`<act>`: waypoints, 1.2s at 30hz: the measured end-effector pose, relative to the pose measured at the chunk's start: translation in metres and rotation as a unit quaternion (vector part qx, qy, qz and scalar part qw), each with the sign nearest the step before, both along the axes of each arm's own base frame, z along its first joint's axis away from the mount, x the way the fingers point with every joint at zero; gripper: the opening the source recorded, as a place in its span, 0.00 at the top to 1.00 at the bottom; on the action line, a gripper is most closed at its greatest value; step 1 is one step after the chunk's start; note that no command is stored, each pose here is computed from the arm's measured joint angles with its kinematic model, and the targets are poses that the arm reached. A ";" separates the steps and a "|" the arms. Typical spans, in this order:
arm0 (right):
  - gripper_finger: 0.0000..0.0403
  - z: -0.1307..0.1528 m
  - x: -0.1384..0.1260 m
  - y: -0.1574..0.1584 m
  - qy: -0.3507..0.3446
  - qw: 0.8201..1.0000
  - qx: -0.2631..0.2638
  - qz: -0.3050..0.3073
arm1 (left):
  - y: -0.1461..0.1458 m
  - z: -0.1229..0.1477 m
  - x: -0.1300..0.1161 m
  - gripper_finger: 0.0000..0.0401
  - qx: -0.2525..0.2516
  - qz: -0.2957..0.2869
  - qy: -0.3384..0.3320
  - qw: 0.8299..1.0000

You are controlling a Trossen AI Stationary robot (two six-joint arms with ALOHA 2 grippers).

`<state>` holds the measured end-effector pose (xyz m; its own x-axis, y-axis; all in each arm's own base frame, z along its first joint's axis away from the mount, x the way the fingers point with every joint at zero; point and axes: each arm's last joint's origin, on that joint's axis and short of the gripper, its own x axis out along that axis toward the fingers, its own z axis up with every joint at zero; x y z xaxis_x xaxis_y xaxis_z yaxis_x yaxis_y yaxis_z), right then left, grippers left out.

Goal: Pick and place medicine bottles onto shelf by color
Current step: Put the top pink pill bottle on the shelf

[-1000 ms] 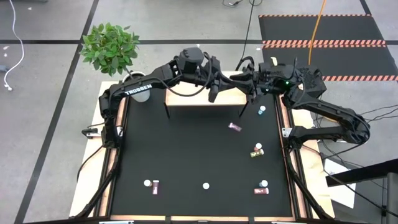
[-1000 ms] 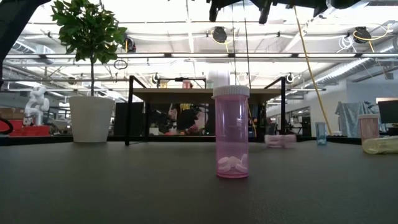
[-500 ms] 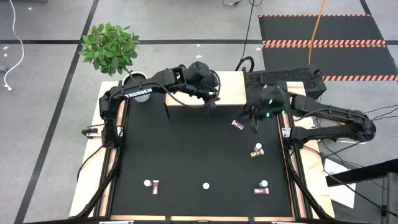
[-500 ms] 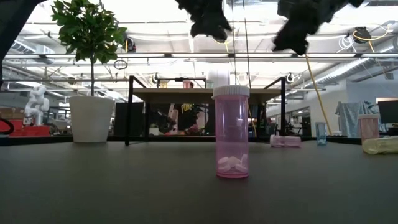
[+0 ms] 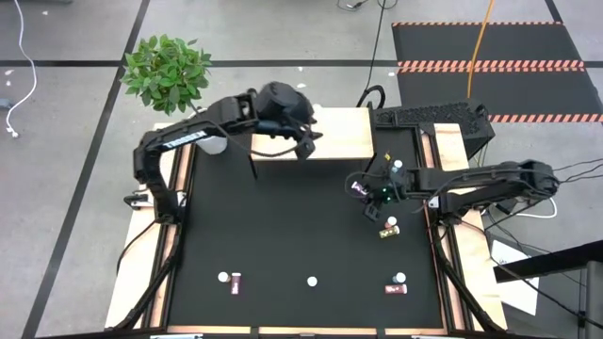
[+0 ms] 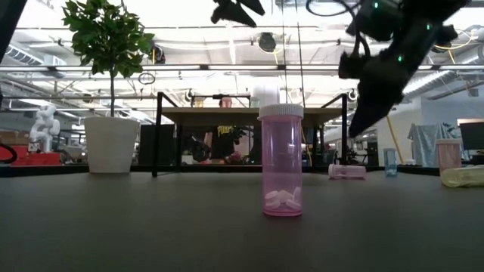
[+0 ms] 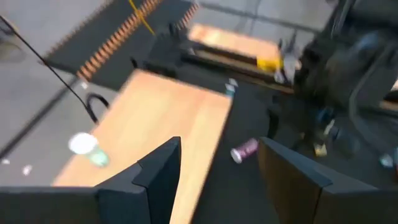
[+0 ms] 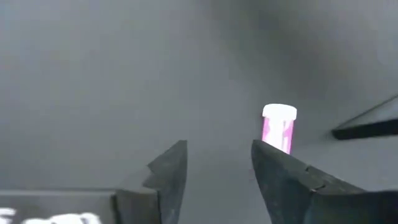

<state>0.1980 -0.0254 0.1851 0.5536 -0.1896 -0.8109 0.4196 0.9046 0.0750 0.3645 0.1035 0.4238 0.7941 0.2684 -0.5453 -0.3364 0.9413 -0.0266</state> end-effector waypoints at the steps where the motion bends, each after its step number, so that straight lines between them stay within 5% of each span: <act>1: 0.54 -0.006 -0.001 -0.001 0.002 1.000 -0.003 -0.002 | -0.001 0.006 -0.005 0.47 0.007 0.004 -0.006 1.000; 13: 0.51 -0.052 0.000 -0.017 0.064 0.997 -0.047 -0.001 | -0.001 0.027 -0.028 0.47 0.050 0.013 -0.020 0.998; 25: 0.65 -0.067 0.006 -0.031 0.066 0.997 0.004 -0.032 | -0.001 0.025 -0.029 0.47 0.064 0.002 -0.005 0.998; 31: 0.78 -0.044 0.002 -0.026 -0.008 0.997 0.048 -0.058 | -0.002 0.025 -0.029 0.47 0.055 0.006 -0.007 0.998; 36: 0.76 -0.003 -0.005 -0.017 -0.140 0.986 0.075 -0.042 | -0.009 0.030 -0.032 0.47 0.037 0.012 -0.026 0.999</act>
<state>0.1928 -0.0428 0.1822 0.7478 -0.1344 -0.6502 0.4369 0.8370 0.3294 0.3329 0.0949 0.4542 0.8131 0.3262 -0.4821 -0.3592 0.9329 0.0254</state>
